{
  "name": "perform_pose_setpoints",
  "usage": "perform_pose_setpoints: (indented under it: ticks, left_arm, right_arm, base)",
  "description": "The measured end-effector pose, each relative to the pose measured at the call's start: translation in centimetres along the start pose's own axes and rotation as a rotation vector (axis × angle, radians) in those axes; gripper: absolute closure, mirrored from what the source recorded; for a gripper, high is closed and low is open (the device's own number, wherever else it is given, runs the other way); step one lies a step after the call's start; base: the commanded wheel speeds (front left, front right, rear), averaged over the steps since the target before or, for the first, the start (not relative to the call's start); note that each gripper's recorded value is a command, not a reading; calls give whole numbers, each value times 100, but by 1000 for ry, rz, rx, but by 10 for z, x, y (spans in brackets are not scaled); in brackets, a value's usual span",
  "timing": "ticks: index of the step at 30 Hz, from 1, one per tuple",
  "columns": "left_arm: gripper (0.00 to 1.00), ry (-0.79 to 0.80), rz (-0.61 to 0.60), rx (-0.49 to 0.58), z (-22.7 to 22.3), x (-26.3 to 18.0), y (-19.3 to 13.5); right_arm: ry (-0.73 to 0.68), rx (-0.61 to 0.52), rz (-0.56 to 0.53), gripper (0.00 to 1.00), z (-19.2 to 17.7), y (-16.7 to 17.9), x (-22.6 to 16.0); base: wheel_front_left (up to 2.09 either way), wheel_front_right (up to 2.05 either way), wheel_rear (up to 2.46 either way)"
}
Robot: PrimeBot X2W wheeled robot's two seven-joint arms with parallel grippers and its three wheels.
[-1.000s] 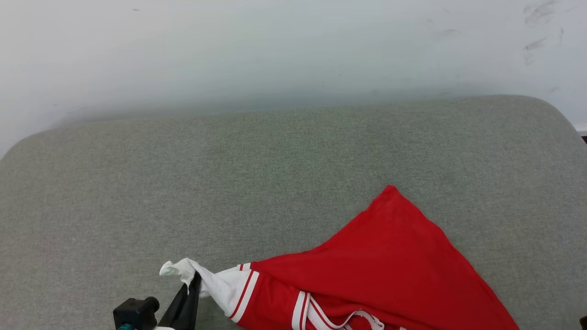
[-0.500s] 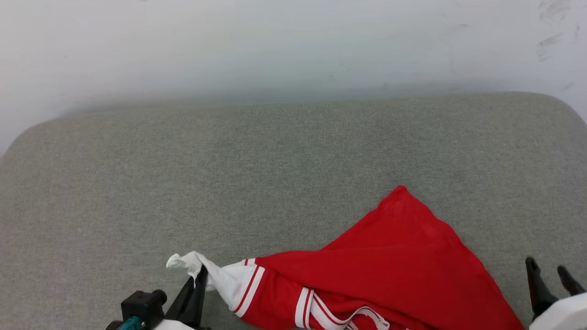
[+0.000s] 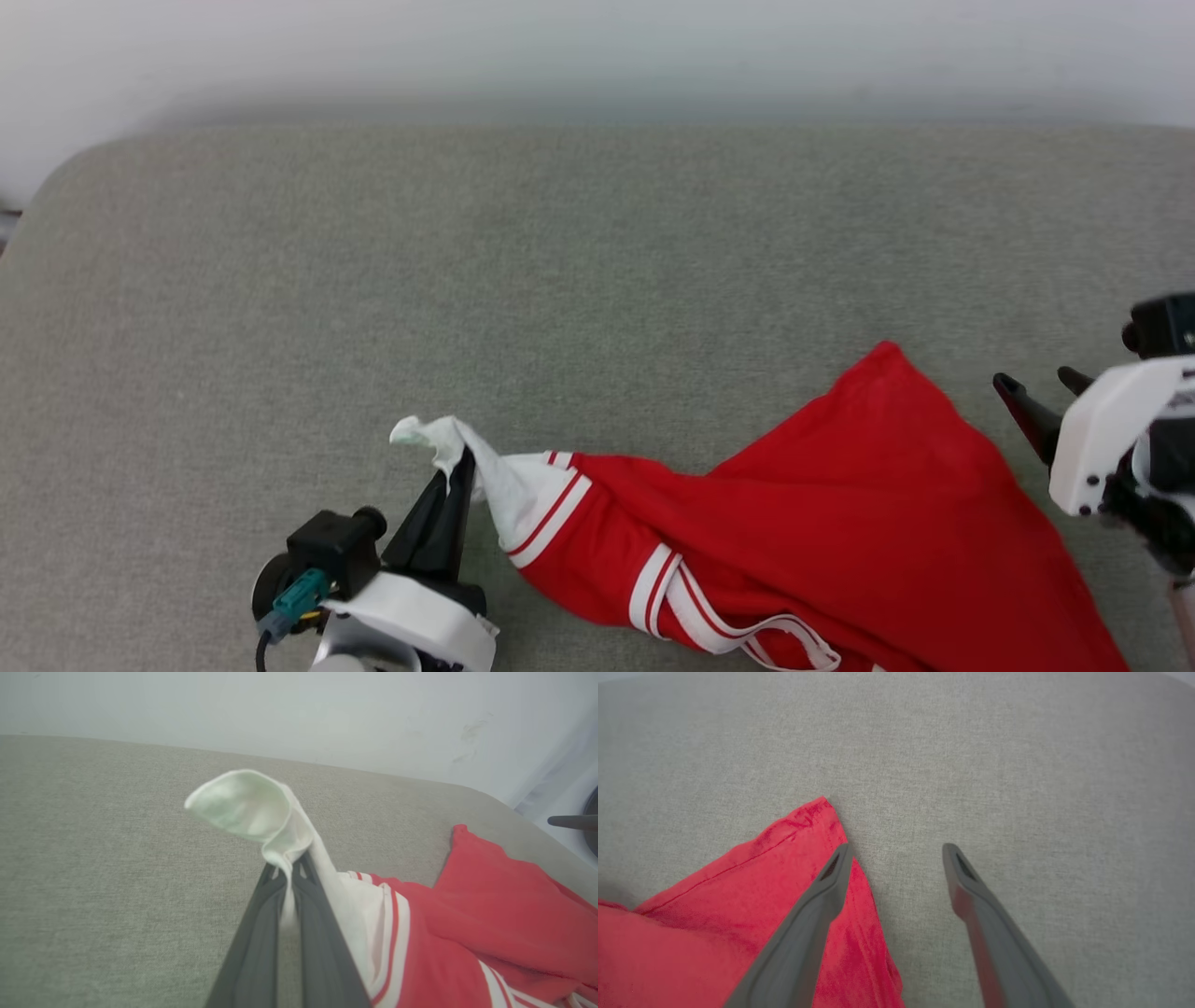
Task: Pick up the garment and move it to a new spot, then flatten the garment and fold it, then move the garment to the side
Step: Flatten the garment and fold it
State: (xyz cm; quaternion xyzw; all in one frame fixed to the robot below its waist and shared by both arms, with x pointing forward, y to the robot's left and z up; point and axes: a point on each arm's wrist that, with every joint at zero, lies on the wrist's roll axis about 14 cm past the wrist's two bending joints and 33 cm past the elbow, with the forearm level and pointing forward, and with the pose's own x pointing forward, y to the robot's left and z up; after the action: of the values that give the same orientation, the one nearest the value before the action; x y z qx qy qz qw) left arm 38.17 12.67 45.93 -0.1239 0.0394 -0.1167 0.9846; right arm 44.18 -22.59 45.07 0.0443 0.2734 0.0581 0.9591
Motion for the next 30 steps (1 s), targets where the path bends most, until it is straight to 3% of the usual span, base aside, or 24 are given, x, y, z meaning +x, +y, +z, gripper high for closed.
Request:
perform_pose_setpoints:
  ticks: [3, 9, 19, 20, 21, 22, 30]
  left_arm:
    - [100, -9, 2, -4, 2, 8, 1]
    - [100, -13, 13, -7, 2, 16, 7]
    - [100, -3, 37, -8, -2, 24, 17]
    - [100, -2, 39, -8, -3, 23, 17]
    - [100, 0, 41, -10, -3, 23, 18]
    - [100, 2, 43, -13, -4, 23, 19]
    - [100, -14, 45, -11, 2, 22, 19]
  right_arm:
    - [156, -94, 43, 0, -4, 11, 19]
    - [310, -230, 128, 0, -12, 39, 52]
    - [519, -311, 197, 0, -67, 53, 82]
    - [542, -305, 201, 47, -71, 53, 82]
    - [564, -294, 204, 69, -74, 53, 82]
    - [580, -289, 207, 100, -76, 53, 83]
    - [584, -259, 233, 100, -73, 60, 80]
  base:
    - [0, 0, 0]
    - [0, 0, 0]
    - [0, 0, 0]
    - [0, 0, 0]
    - [0, 0, 0]
    - [0, 0, 0]
    - [0, 0, 0]
